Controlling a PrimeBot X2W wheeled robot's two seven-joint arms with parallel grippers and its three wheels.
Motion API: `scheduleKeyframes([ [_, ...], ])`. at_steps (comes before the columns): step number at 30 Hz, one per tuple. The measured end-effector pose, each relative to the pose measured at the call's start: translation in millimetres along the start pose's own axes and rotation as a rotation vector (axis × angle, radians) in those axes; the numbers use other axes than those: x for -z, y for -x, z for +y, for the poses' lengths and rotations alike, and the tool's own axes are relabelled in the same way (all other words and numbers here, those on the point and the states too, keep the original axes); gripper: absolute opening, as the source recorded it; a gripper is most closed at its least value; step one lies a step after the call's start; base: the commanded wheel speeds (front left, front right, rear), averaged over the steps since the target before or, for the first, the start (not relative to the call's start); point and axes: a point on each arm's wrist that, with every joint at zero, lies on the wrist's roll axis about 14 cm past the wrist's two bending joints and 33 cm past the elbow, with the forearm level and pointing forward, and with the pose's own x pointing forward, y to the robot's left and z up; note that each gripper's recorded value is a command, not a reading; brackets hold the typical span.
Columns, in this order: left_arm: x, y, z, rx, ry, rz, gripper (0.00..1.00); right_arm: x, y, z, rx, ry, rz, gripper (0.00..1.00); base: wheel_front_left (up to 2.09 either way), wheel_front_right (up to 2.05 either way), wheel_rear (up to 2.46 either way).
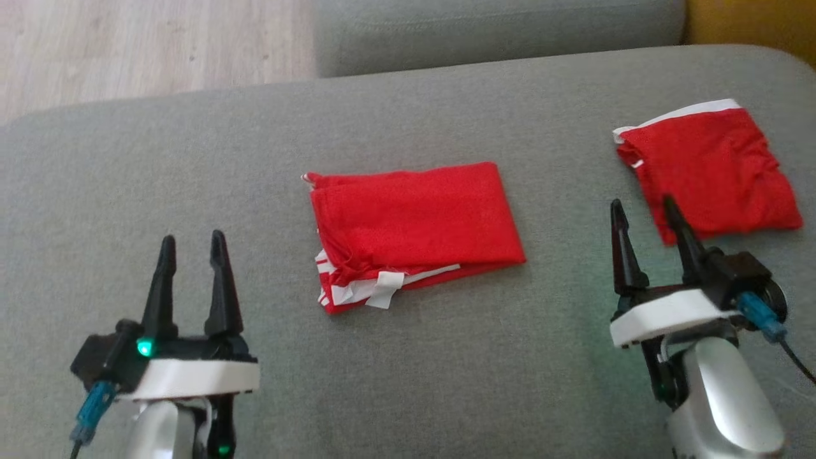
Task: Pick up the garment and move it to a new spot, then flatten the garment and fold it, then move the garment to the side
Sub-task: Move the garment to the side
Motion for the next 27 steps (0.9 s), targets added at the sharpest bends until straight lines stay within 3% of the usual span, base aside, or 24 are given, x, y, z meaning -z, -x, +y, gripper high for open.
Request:
scheduleKeyframes([
  [12, 9, -2, 17, -0.045, -0.002, 0.029, 1.00, 52, -52, 60, -0.169, -0.066, 0.235, 1.00, 0.00, 0.00, 0.00],
  [20, 10, 4, 34, -0.094, -0.013, 0.039, 1.00, 114, -49, 97, -0.256, -0.108, 0.512, 1.00, 0.00, 0.00, 0.00],
  [22, 8, 5, 37, -0.103, -0.017, 0.035, 1.00, 120, -50, 102, -0.259, -0.141, 0.549, 1.00, 0.00, 0.00, 0.00],
  [26, 7, 7, 41, -0.116, -0.020, 0.034, 1.00, 121, -59, 107, -0.289, -0.099, 0.575, 1.00, 0.00, 0.00, 0.00],
  [27, 7, 7, 42, -0.118, -0.019, 0.034, 1.00, 121, -60, 108, -0.295, -0.090, 0.578, 0.70, 0.00, 0.00, 0.00],
])
